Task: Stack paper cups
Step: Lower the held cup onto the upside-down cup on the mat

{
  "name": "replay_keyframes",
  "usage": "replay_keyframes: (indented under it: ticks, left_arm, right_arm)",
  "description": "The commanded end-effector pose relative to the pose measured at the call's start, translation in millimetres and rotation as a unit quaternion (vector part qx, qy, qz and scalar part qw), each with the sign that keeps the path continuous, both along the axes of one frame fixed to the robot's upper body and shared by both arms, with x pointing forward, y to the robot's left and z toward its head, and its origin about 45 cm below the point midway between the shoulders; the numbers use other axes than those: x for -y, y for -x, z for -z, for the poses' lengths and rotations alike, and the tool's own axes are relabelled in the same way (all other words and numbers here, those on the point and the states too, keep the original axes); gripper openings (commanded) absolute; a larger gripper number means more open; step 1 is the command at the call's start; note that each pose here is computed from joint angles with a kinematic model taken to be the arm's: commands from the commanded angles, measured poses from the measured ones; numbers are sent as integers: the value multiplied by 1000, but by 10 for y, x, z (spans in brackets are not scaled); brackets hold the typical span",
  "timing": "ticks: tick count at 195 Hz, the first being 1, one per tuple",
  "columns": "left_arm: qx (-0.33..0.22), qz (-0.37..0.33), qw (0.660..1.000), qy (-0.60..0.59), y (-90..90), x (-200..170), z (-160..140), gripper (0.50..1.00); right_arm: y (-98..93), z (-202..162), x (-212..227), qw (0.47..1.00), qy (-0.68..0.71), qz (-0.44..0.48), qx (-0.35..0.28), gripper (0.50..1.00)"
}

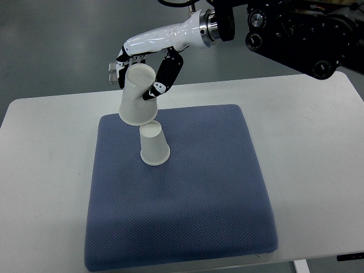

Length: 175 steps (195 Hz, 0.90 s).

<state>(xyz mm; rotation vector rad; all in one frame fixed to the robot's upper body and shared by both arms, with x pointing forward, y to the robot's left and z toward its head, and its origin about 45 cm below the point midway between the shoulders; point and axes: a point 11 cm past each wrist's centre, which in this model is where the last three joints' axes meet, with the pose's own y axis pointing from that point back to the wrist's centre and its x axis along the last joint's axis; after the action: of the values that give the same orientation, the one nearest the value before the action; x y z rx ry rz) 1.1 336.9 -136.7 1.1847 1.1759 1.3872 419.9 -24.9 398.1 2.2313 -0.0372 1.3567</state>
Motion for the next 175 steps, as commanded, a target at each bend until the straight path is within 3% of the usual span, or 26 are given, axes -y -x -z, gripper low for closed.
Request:
replay_keyframes:
  ticks: [1,38,175]
  left_arm:
    - [0,0,1000,0,0,0,0,1000]
    - [0,0,1000,0,0,0,0,1000]
    - [0,0,1000,0,0,0,0,1000]
  right_arm:
    - [46,146,-110,1000,15,-7,-3,500]
    - [44,377,-220,999,33,-7,0,500]
    - [-96,521,-150,997,75,11,18,500]
